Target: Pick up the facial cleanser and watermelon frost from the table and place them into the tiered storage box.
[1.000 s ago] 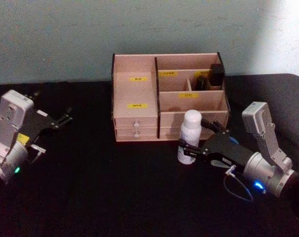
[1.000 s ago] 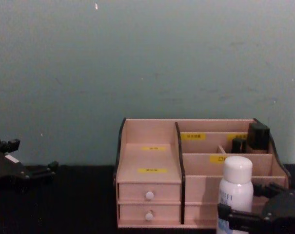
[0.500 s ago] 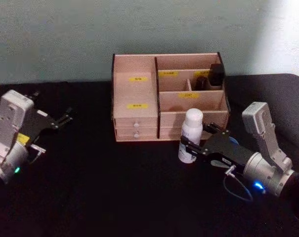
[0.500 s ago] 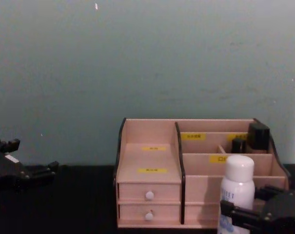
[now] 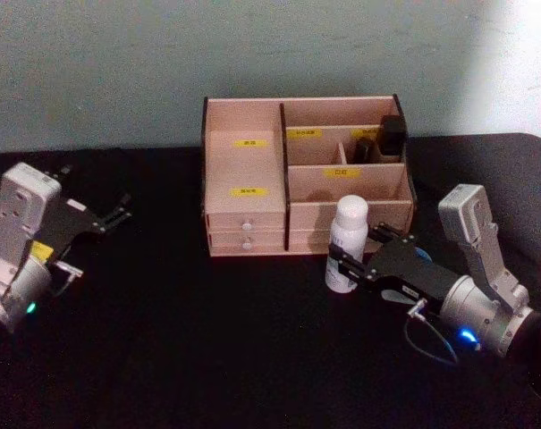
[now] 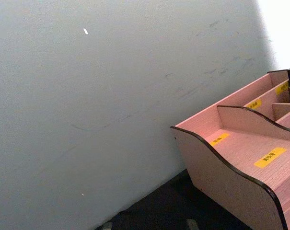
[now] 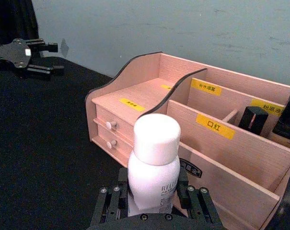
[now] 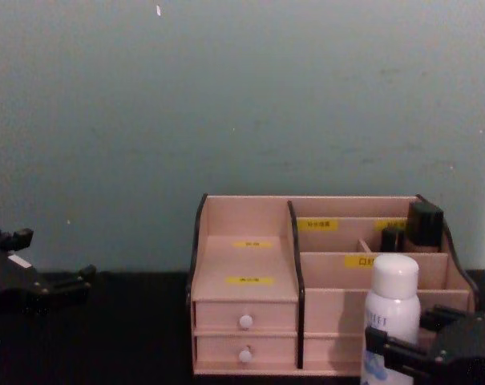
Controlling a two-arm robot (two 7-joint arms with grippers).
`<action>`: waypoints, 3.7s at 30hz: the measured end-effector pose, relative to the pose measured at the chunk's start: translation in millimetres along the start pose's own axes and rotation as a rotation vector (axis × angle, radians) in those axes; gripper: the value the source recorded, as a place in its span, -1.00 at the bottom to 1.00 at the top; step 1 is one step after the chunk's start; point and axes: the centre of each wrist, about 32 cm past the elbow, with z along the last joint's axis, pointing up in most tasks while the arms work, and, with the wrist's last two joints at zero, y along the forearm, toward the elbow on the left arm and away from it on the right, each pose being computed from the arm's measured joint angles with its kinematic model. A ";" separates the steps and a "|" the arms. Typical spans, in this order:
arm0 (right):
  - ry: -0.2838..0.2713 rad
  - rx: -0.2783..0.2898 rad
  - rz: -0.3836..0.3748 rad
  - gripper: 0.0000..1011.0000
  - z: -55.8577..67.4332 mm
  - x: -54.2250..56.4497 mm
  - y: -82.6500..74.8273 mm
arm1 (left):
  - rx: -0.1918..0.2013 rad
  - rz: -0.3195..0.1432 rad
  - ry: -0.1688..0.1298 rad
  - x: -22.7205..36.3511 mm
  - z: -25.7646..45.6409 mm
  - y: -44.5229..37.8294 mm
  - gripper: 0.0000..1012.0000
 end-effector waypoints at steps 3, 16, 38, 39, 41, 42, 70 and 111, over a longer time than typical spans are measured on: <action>-0.001 0.001 0.000 0.16 0.0 0.1 -0.1 | 0.000 0.000 0.000 0.0 0.0 0.0 0.98; 0.042 0.051 0.045 0.16 16.1 7.8 -12.3 | 0.000 0.000 0.000 0.0 0.0 0.0 0.98; 0.031 0.222 -0.045 0.16 68.6 29.6 19.2 | 0.000 0.000 0.000 0.0 0.0 0.0 0.98; 0.027 0.225 -0.053 0.16 70.8 31.2 23.3 | 0.000 0.000 0.000 0.0 0.0 0.0 0.98; 0.020 0.226 -0.064 0.16 72.9 34.0 29.1 | 0.000 0.000 0.000 0.0 0.0 0.0 0.98; 0.019 0.227 -0.067 0.16 73.4 34.7 30.8 | 0.000 0.000 0.000 0.0 0.0 0.0 0.98; -0.003 0.180 -0.121 0.16 73.1 62.7 94.7 | 0.000 0.000 0.000 0.0 0.0 0.0 0.98; 0.029 0.040 -0.121 0.16 55.5 67.2 107.6 | 0.000 0.000 0.000 0.0 0.0 0.0 0.98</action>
